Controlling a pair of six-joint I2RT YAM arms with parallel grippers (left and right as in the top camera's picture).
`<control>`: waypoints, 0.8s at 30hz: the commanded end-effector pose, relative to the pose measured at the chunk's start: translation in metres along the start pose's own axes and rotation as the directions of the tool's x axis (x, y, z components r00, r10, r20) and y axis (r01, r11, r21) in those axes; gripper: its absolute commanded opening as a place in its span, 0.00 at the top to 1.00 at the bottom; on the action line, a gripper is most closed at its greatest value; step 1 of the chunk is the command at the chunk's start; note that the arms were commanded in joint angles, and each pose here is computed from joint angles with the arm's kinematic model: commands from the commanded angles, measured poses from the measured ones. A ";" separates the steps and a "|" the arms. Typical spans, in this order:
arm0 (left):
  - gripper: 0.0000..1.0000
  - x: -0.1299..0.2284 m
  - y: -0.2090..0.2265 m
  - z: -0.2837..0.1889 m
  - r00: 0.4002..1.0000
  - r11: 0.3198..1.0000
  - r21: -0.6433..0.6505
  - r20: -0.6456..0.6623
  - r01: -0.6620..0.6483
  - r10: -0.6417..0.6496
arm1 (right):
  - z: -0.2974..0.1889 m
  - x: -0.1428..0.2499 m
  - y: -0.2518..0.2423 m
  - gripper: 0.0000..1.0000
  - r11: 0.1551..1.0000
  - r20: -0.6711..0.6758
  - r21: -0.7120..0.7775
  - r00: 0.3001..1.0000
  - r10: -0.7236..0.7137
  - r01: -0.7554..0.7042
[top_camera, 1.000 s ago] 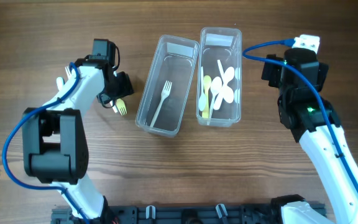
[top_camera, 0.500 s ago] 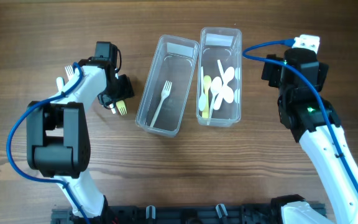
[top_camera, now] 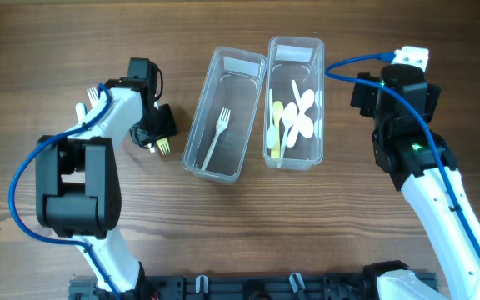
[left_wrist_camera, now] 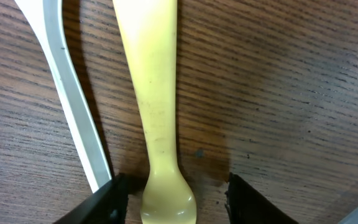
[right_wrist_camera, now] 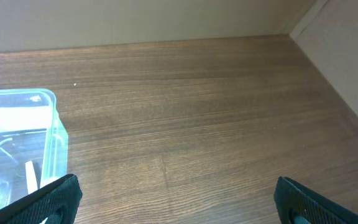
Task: Pack container
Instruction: 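Return the left gripper to the table and grasp the yellow knife, then drop the yellow knife into the left container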
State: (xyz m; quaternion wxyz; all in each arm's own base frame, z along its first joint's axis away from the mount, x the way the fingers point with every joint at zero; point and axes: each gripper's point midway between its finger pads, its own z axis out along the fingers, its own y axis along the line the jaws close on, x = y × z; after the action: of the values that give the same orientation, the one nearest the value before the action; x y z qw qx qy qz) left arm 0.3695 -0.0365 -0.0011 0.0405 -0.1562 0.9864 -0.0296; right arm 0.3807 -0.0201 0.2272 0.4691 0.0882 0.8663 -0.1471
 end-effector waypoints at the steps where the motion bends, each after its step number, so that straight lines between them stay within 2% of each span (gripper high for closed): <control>1: 0.59 0.001 0.002 0.006 1.000 1.000 -0.009 -0.005 -0.007 0.007 | 0.000 -0.005 0.001 0.00 1.000 0.007 -0.006 1.000 -0.001 0.001; 3: 0.64 0.000 0.001 0.006 1.000 1.000 -0.007 -0.001 -0.008 0.008 | 0.000 -0.005 0.001 0.00 1.000 0.007 -0.006 1.000 -0.001 0.001; 11: 0.66 -0.003 0.000 0.006 1.000 1.000 -0.002 0.012 -0.008 0.008 | 0.000 -0.005 0.001 0.00 1.000 0.007 -0.006 1.000 -0.001 0.001; 16: 0.93 -0.006 -0.002 -0.002 0.999 1.000 0.006 0.032 -0.009 0.009 | 0.000 -0.005 0.001 0.00 1.000 0.007 -0.006 1.000 -0.001 0.001; 24: 0.94 -0.013 -0.005 -0.021 0.997 1.000 0.027 0.083 -0.012 0.010 | 0.000 -0.005 0.001 0.00 1.000 0.007 -0.006 1.000 -0.001 0.001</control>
State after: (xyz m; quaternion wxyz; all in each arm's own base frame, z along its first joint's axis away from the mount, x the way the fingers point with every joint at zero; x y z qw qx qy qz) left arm 0.3792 -0.0383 0.0051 0.0628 -0.1545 0.9853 -0.0371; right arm 0.3807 -0.0201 0.2272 0.4691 0.0883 0.8663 -0.1473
